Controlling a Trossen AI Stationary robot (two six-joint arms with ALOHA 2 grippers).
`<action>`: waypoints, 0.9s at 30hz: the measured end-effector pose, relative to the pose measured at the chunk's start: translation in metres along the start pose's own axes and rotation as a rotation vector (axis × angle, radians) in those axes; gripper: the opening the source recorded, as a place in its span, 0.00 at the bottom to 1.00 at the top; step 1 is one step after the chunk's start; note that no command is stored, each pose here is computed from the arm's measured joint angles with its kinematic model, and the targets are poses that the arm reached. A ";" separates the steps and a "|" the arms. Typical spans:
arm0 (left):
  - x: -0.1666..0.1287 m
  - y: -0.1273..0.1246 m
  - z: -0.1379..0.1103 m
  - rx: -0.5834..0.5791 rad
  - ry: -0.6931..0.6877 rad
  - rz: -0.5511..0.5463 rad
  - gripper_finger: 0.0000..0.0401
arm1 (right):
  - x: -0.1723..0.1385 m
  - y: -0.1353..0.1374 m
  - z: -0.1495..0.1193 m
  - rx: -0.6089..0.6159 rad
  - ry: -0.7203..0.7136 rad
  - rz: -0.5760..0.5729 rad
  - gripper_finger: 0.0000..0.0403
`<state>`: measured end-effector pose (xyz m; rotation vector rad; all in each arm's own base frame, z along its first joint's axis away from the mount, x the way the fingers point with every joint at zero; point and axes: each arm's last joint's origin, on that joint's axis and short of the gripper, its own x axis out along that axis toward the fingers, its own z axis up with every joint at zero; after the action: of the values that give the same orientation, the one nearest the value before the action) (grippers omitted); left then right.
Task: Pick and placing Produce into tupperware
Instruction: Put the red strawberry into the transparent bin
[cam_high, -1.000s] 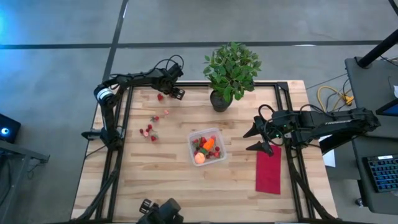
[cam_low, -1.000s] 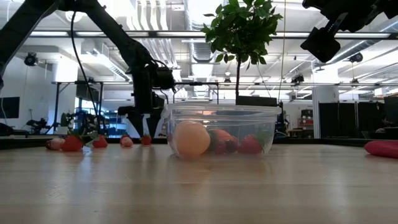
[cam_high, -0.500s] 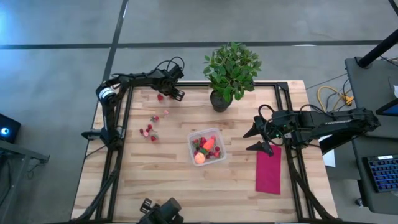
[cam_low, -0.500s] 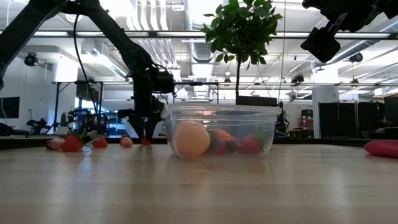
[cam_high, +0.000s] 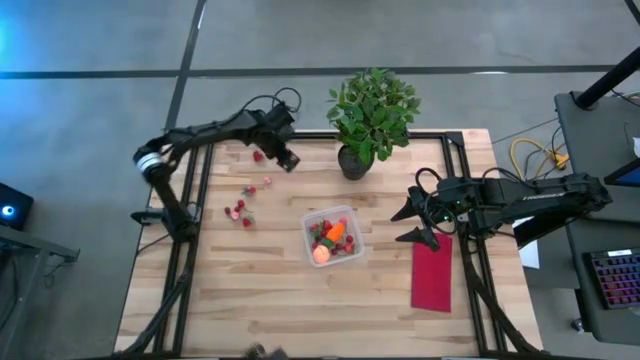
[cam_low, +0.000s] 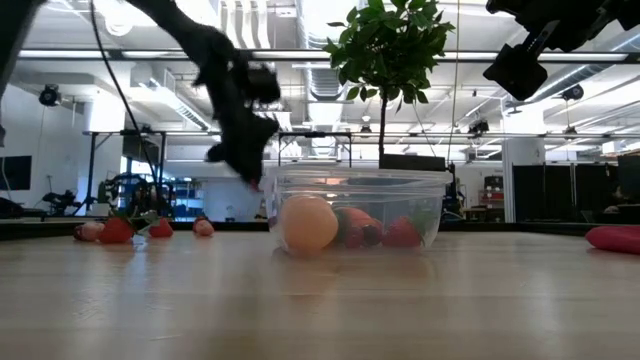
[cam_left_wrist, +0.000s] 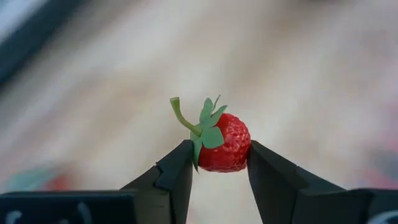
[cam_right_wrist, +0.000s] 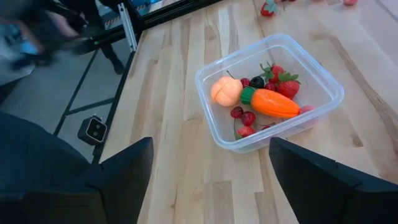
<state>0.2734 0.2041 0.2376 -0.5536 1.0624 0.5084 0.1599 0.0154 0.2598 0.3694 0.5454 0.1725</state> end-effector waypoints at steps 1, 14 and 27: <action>-0.012 -0.015 -0.003 0.087 -0.015 -0.098 0.30 | 0.000 0.000 0.000 0.000 0.000 0.000 0.77; -0.060 -0.165 -0.057 0.653 -0.154 -0.425 0.30 | 0.000 0.000 0.000 0.000 0.000 0.000 0.76; 0.014 -0.229 -0.075 0.447 -0.057 -0.228 0.37 | 0.000 0.000 0.000 0.000 0.000 0.000 0.76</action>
<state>0.3735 -0.0156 0.2364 -0.2568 1.0035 0.0784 0.1599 0.0154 0.2598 0.3694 0.5454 0.1726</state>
